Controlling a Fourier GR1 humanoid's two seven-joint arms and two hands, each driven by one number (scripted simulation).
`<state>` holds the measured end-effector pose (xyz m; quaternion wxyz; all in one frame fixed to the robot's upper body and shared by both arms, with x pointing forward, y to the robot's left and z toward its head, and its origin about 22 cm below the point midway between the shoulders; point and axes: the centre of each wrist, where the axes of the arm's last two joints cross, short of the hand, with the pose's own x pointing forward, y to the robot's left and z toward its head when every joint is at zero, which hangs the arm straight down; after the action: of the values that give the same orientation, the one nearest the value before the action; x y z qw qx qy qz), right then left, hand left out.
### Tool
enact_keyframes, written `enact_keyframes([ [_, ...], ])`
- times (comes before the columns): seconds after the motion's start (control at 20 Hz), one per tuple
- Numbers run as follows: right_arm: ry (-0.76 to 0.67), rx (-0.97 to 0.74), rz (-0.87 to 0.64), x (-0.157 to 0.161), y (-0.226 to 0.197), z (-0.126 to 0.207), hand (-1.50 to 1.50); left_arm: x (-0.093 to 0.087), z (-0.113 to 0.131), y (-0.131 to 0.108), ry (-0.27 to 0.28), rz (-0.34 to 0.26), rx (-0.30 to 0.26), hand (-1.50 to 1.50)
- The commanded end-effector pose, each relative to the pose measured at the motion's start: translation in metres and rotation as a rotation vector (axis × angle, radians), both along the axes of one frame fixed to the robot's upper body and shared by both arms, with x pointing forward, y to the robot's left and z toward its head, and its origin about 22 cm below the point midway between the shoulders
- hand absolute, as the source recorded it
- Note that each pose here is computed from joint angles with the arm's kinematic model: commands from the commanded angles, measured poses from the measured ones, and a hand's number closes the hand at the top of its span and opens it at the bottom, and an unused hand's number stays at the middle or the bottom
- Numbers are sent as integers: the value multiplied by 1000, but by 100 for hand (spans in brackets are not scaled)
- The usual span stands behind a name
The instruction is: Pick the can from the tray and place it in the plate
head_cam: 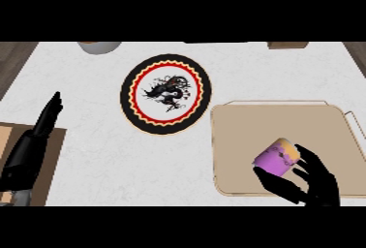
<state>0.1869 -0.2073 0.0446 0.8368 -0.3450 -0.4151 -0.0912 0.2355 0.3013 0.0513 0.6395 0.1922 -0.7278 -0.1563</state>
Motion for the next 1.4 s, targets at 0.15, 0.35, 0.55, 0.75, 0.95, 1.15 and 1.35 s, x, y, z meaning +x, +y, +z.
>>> enact_keyframes([
  [0.15,26,-10,-19,16,2,-5,150,-14,-42,14,126,94,-10,0],
  [0.35,119,-382,399,41,-22,-3,150,-2,-17,-5,85,-5,-14,0],
  [0.55,239,-594,660,49,-53,0,150,0,-14,-13,88,-32,-9,0],
  [0.75,200,-677,722,93,-86,23,150,2,-18,-1,95,7,-1,0],
  [0.95,56,-783,710,130,-88,39,150,-3,-26,5,112,29,-8,0],
  [1.15,-98,-861,685,149,-100,68,150,-8,-35,2,118,50,0,0],
  [1.35,-309,-923,694,157,-92,110,150,-5,-24,13,115,70,-7,0],
])
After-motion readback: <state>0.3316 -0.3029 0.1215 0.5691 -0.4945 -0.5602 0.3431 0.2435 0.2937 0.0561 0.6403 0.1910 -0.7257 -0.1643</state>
